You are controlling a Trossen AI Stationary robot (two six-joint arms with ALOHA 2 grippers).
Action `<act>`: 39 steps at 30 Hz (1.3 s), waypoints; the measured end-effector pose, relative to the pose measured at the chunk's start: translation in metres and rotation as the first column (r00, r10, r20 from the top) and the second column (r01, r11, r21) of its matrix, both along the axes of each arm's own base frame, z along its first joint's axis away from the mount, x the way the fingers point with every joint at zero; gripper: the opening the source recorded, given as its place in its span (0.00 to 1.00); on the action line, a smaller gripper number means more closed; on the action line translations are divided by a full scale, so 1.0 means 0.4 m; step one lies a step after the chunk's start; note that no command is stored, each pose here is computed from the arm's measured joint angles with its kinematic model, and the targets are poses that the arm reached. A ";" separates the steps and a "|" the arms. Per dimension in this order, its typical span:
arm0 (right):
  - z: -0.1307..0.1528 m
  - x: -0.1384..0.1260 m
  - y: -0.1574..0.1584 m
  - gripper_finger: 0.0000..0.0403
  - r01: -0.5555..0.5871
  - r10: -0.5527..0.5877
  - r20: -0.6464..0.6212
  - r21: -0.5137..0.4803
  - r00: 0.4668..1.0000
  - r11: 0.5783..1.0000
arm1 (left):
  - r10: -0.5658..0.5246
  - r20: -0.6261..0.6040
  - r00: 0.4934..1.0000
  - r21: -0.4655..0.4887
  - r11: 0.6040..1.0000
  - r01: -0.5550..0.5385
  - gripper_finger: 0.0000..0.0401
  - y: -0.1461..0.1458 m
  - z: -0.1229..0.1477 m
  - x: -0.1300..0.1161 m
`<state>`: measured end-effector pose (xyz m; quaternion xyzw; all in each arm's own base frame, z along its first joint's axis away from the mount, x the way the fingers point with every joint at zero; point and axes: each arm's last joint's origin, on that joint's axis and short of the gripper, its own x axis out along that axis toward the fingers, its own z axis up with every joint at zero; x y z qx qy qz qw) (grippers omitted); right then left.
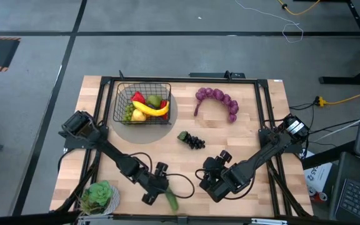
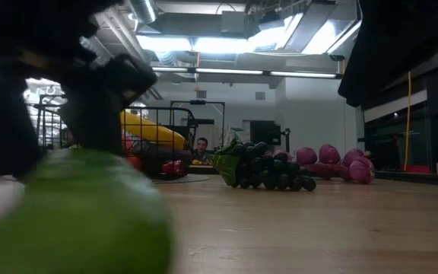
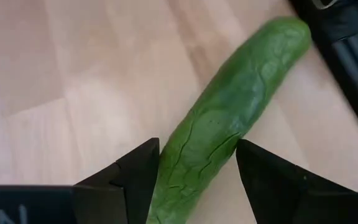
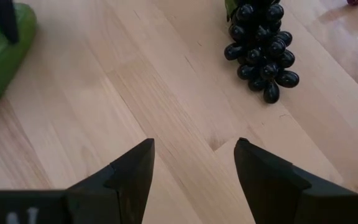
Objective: Build produce basket
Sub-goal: Put the cucumber into the wire basket
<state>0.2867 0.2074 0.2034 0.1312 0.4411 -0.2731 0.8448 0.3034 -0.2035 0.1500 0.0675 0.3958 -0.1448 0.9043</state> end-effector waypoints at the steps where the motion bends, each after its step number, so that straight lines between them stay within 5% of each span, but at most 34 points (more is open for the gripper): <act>1: 0.000 0.000 0.000 0.55 0.000 0.000 0.000 0.000 1.000 1.000 | 0.005 -0.011 1.000 0.004 1.000 -0.005 0.52 0.005 -0.005 0.004; 19: 0.000 0.002 0.001 0.55 0.000 0.000 0.008 0.006 1.000 1.000 | 0.316 -0.018 0.948 0.098 0.945 -0.313 0.52 0.174 -0.032 0.081; 26: 0.000 0.002 0.001 0.55 0.000 0.000 0.008 0.006 1.000 1.000 | 0.498 -0.052 0.866 -0.017 0.866 -0.499 0.52 0.230 -0.032 0.101; 29: 0.000 0.002 0.001 0.55 0.000 0.000 0.007 0.005 1.000 1.000 | 0.493 -0.084 0.866 -0.049 0.866 -0.498 0.51 0.241 -0.033 0.105; 35: 0.000 0.002 0.001 0.55 0.000 0.000 0.007 0.005 1.000 1.000 | 0.473 -0.108 0.874 -0.079 0.873 -0.482 0.36 0.225 -0.033 0.100; 39: 0.000 0.002 0.001 0.55 0.000 0.000 0.008 0.005 1.000 1.000 | 0.571 -0.145 0.808 -0.176 0.789 -0.589 0.22 0.217 -0.031 0.100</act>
